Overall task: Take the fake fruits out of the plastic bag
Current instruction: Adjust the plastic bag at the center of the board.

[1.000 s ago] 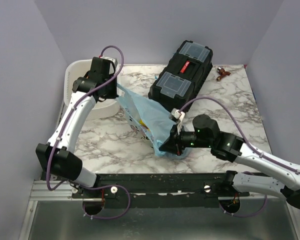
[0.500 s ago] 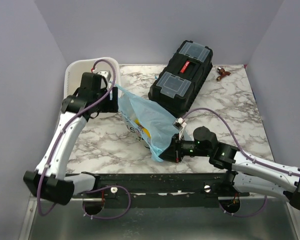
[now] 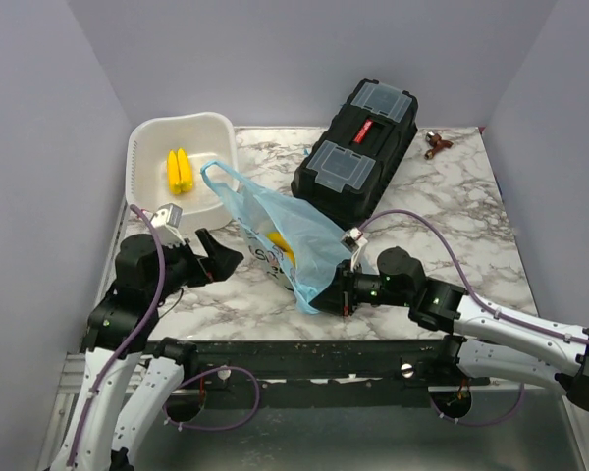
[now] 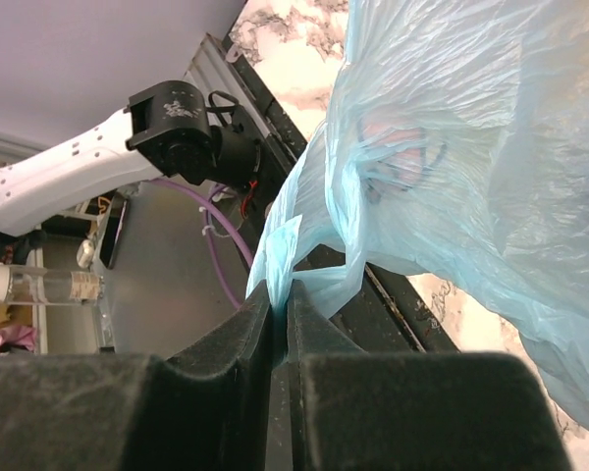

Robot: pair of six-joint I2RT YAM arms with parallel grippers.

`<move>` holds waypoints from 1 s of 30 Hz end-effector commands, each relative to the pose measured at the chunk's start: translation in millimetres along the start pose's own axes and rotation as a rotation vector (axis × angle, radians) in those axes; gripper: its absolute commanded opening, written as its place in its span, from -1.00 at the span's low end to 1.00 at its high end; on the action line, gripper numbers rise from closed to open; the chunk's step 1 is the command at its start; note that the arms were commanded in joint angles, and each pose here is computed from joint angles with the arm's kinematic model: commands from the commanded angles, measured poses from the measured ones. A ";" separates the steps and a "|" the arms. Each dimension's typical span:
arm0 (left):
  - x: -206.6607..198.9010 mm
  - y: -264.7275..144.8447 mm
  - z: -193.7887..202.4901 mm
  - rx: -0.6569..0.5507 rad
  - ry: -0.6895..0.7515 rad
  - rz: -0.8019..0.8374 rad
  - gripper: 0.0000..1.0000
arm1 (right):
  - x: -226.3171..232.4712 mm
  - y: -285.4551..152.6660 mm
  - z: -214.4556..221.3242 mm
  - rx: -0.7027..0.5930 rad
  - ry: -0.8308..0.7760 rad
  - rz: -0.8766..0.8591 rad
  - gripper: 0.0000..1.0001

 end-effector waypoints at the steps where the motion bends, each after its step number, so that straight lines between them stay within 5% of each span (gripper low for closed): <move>1: -24.1 25.3 15.3 0.052 -0.360 0.215 0.98 | 8.3 -1.0 -13.9 -0.055 -0.001 -0.013 -0.73; 8: -3.3 74.6 29.2 0.111 -0.706 0.136 0.96 | 9.9 -3.5 -15.7 -0.067 0.009 -0.012 -0.70; 16: -12.9 120.1 39.1 0.152 -0.737 0.178 0.88 | 10.2 -0.7 -8.3 -0.048 0.028 -0.040 -0.66; 24: 10.8 138.4 59.1 0.142 -0.580 0.097 -0.15 | -11.6 -4.4 20.0 0.080 0.035 0.110 -0.41; 30: 30.1 132.2 82.3 0.166 -0.490 0.089 -0.69 | -18.3 -35.7 6.3 0.100 -0.039 0.282 0.37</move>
Point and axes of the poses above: each gripper's point midway between its finger pads, its own y axis out along the fingers, its own x axis along the line the jaws close on, z = x × y, the point moved 3 cm from there along -y, back along the fingers, and after that the axes turned 9 degrees about -y, right-handed, at the moved point
